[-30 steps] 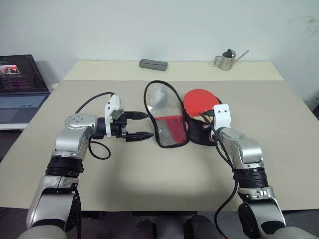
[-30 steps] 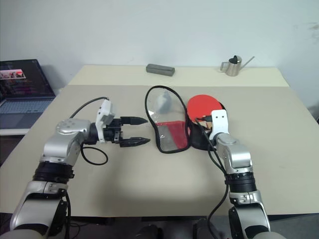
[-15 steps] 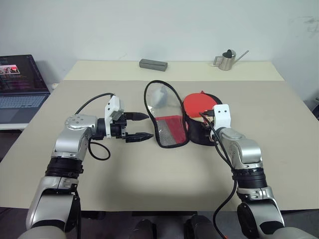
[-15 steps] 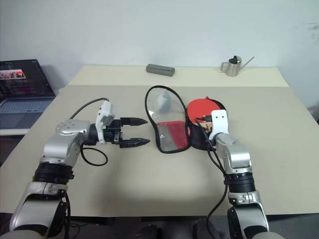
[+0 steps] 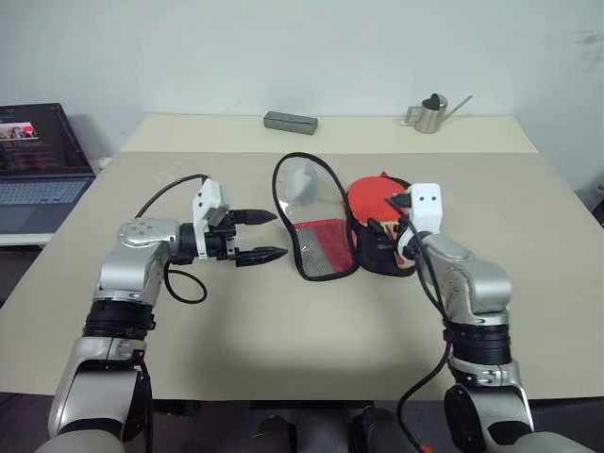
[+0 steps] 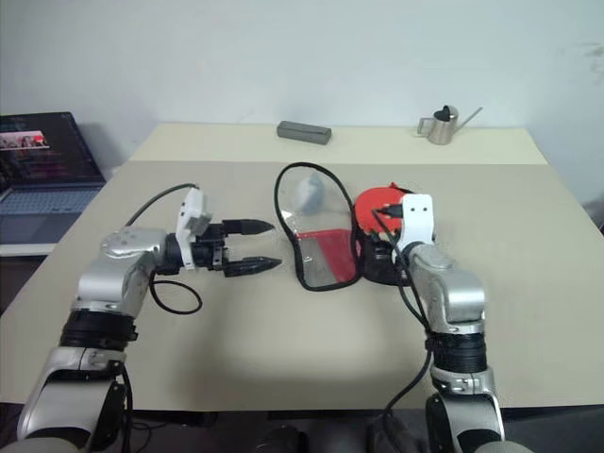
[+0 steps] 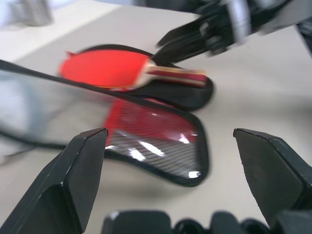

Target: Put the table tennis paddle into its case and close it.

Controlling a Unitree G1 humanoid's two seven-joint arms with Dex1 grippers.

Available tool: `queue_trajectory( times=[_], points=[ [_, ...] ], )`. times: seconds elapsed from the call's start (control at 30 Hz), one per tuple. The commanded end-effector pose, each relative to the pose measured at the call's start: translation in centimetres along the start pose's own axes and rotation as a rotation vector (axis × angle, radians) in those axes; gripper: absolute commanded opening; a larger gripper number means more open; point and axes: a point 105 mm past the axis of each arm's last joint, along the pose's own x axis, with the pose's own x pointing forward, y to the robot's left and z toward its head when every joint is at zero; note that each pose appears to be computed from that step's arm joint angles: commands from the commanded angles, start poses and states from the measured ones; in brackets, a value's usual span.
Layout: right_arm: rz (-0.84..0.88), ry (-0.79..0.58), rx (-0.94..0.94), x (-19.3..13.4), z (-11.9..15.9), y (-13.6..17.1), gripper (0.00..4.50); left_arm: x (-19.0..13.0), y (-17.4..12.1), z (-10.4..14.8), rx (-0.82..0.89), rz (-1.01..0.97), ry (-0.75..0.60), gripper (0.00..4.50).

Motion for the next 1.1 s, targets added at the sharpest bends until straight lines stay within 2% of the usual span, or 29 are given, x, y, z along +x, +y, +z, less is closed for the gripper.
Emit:
queue_trajectory(
  times=[0.03, 0.37, 0.43, 0.53, 0.67, 0.83, 0.93, 1.1],
  points=[
    [0.07, -0.021, -0.064, -1.6, 0.6, 0.3, 4.48, -0.5, 0.7, 1.3, 0.04, 0.044, -0.041, 4.5],
    [0.09, 0.003, -0.201, -3.1, 0.3, -1.8, 4.48, -1.3, 3.3, -0.2, 0.041, 0.194, 0.01, 4.5],
    [0.098, -0.003, -0.21, -3.2, 0.4, -1.6, 4.48, -1.7, 3.9, -0.4, 0.042, 0.224, 0.018, 4.5],
    [0.221, -0.038, -0.23, -3.8, 0.9, 0.1, 4.48, -2.5, 4.9, -0.4, 0.038, 0.271, 0.018, 4.5],
    [0.303, -0.048, -0.241, -4.4, 1.1, 0.9, 4.48, -3.1, 6.5, -1.6, 0.068, 0.354, 0.106, 4.5],
    [0.391, -0.045, -0.256, -5.3, 1.4, 1.6, 4.48, -1.5, 7.7, -3.0, 0.097, 0.411, 0.181, 4.5],
    [0.406, -0.011, -0.261, -5.8, 0.9, 1.2, 4.48, 0.8, 7.4, -3.9, 0.099, 0.369, 0.207, 4.5],
    [0.393, 0.007, -0.26, -6.0, 0.7, 0.7, 4.48, 2.4, 7.0, -4.3, 0.106, 0.334, 0.223, 4.5]
  ],
)
